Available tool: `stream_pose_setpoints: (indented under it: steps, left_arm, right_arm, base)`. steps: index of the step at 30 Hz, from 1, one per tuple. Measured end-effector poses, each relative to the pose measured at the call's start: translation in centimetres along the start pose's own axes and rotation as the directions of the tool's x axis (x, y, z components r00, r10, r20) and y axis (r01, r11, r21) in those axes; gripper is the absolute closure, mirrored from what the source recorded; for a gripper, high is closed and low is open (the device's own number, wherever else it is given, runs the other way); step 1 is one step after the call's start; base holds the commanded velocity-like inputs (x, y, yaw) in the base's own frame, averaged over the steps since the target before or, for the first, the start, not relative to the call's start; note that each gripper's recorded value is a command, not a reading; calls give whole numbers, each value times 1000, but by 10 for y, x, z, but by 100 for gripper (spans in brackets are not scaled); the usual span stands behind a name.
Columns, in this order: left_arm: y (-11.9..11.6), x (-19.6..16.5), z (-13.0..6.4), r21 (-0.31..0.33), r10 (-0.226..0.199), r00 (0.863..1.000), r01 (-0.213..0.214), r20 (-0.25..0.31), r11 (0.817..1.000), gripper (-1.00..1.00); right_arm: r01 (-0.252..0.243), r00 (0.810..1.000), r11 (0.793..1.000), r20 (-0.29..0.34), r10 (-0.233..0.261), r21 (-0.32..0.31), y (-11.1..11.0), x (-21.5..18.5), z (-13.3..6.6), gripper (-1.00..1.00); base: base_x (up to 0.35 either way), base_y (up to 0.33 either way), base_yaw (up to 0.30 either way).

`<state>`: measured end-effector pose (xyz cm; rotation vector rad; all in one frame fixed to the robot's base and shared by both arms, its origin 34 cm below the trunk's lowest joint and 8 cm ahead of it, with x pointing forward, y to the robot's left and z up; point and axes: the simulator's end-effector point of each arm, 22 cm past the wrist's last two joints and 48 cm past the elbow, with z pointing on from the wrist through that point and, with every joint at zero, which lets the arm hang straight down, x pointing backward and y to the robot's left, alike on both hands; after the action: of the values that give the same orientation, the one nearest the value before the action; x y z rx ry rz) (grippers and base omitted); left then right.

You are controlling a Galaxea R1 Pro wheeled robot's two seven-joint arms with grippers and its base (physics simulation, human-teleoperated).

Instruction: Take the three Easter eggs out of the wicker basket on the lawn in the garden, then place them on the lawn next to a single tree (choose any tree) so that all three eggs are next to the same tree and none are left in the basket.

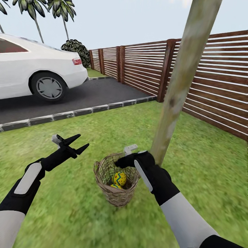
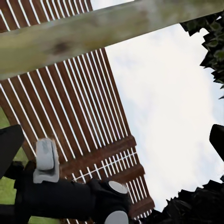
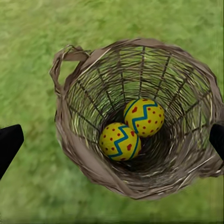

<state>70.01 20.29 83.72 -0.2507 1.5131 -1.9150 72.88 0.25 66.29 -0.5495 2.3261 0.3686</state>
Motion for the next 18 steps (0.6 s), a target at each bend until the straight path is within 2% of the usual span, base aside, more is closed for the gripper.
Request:
stream_pose_setpoints:
  steps: [1,2,5,9,12,18]
  left_arm:
    - [1,0,0,-1,-1,1000,1,0,1000,-100]
    - [2,0,-1,-4,-3,1000,3,1,1000,-100]
    - [4,0,-1,-6,-4,1000,4,1,1000,-100]
    - [4,-2,-2,-8,-2,1000,2,2,1000,-100]
    - [4,-2,-3,-9,-2,1000,2,2,1000,-100]
    - [4,-2,-3,-9,-2,1000,2,2,1000,-100]
  right_arm:
    - [-3,1000,1000,-14,3,2,-1,6,4,-100]
    - [-13,998,1000,-61,14,17,-8,24,14,-100]
    - [-22,994,999,-108,26,39,-15,43,23,-100]
    - [-26,992,999,-126,32,47,-18,51,26,-100]
    - [-28,988,998,-150,36,50,-20,61,30,-100]
    - [-26,987,998,-156,34,51,-20,63,31,-100]
  base:
    - [166,280,-69]
    - [176,276,-44]
    - [191,268,-17]
    - [193,240,-4]
    - [64,59,0]
    - [91,31,0]
